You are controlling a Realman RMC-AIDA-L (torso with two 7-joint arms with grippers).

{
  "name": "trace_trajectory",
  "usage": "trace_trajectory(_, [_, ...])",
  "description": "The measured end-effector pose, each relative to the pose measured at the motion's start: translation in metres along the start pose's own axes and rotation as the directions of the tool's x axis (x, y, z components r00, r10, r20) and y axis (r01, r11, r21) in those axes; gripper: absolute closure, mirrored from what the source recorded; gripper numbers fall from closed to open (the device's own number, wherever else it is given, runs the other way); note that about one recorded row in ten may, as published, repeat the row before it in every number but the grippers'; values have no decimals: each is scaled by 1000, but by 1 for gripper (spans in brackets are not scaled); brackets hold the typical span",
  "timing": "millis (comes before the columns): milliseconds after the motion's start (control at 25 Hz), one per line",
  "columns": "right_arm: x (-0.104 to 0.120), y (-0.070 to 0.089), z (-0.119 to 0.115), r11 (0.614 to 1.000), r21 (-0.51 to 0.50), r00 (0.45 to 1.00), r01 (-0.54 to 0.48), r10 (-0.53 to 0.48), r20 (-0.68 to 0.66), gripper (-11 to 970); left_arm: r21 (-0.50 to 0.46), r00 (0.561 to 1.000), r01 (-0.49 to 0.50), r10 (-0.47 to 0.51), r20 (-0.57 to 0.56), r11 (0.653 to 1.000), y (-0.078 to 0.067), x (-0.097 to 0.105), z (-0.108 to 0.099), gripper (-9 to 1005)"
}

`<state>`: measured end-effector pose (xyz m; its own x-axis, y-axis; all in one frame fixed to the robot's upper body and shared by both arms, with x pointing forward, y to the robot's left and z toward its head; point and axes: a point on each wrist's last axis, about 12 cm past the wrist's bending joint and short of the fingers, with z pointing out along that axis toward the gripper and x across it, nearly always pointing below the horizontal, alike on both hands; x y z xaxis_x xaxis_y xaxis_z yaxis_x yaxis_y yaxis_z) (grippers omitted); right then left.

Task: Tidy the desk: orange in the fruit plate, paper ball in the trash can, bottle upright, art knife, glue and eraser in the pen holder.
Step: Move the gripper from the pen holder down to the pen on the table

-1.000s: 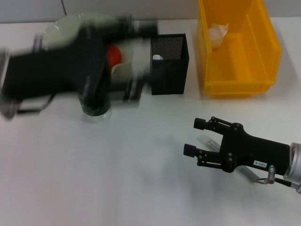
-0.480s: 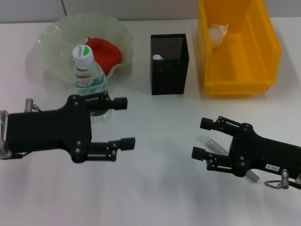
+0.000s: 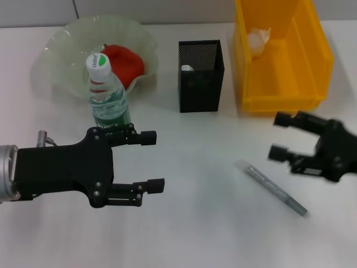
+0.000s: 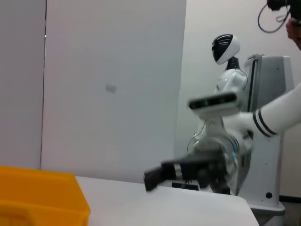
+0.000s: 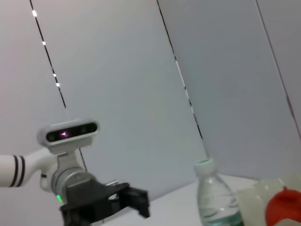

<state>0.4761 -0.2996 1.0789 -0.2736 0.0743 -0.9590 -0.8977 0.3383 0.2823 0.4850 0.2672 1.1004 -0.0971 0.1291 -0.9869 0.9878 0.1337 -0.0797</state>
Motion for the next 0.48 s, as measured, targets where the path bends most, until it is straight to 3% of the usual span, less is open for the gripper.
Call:
trace_trajectory(80, [-18, -7, -6, 1000, 14, 999, -27, 28, -43, 128, 0, 1000, 0, 0, 0, 1000, 0, 0, 0, 186])
trace_trajectory(120, [-39, -13, -10, 997, 43, 994, -62, 65, -88, 128, -1, 1000, -3, 3, -1, 1000, 0, 1, 0, 186])
trace_trajectory(160, [-39, -13, -10, 997, 43, 994, -62, 65, -88, 128, -1, 1000, -3, 3, -1, 1000, 0, 1, 0, 186])
trace_trajectory(200, [-61, -18, -11, 993, 73, 986, -98, 107, -124, 128, -1, 1000, -3, 3, -1, 1000, 0, 1, 0, 186])
trace_trajectory(240, [-61, -18, -11, 993, 73, 986, -98, 107, -124, 129, -1, 1000, -3, 3, -1, 1000, 0, 1, 0, 186])
trace_trajectory(360, [-107, -22, -8, 984, 125, 962, -127, 153, -226, 129, -10, 1000, 17, -17, 2, 1000, -2, 6, 1, 186])
trace_trajectory(400, [-107, -22, -8, 984, 125, 962, -127, 153, -226, 129, -10, 1000, 17, -17, 2, 1000, -2, 6, 1, 186])
trace_trajectory(480, [-129, -22, 0, 979, 163, 929, -123, 172, -329, 129, -9, 1000, 29, -29, 3, 1000, -2, 8, 2, 186])
